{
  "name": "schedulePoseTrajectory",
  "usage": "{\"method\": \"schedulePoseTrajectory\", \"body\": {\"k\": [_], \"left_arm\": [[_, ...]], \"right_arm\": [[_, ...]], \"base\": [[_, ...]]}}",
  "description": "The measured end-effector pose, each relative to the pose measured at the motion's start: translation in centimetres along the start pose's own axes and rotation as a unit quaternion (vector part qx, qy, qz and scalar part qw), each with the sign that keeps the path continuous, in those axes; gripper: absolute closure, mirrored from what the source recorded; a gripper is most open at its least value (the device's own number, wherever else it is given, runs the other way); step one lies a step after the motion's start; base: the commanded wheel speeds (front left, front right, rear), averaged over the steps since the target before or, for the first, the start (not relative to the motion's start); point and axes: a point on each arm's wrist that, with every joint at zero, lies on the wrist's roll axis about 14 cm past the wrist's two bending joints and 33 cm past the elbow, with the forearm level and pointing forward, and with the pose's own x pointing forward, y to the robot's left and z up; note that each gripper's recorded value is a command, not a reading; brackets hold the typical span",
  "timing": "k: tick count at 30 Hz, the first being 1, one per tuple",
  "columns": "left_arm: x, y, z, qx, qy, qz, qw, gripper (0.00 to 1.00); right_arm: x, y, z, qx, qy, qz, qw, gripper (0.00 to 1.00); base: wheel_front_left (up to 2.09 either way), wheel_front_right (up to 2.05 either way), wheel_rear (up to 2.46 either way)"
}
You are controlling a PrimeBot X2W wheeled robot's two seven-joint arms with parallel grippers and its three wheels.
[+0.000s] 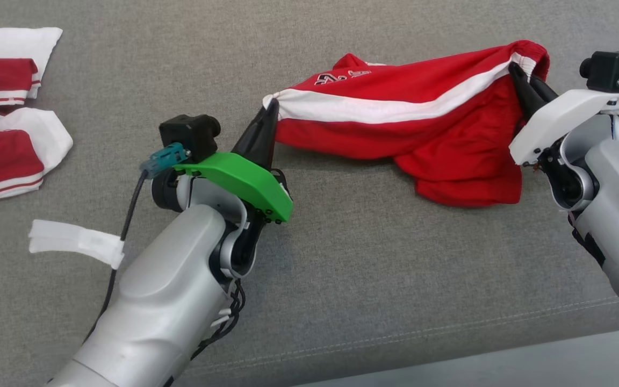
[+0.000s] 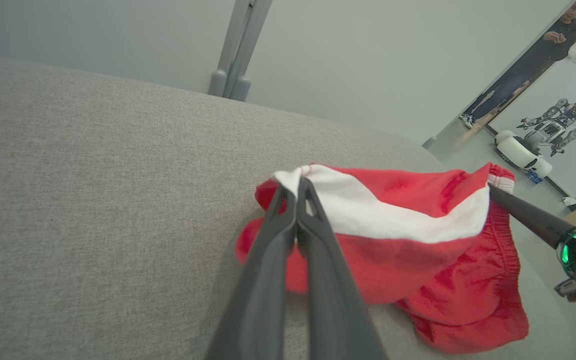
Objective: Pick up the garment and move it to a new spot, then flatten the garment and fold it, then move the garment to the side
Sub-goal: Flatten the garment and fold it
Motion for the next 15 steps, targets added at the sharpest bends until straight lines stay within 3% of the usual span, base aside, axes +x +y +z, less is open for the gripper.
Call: {"method": "schedulePoseTrajectory", "body": {"k": [5,15], "left_arm": [[-0.7,-0.2,2.9,-0.006,-0.028,-0.003,1.000,1.00],[-3.1,-2.8,10.6,0.028,-0.085,-0.028,0.996,1.00]], "right_arm": [[-1.5,1.8,2.9,0.045,0.008,0.042,0.998,1.00],[-5.8,4.9,10.4,0.047,0.001,0.113,0.993,1.00]], "base": [[0.00,0.00,0.00],[0.00,0.00,0.00]]}}
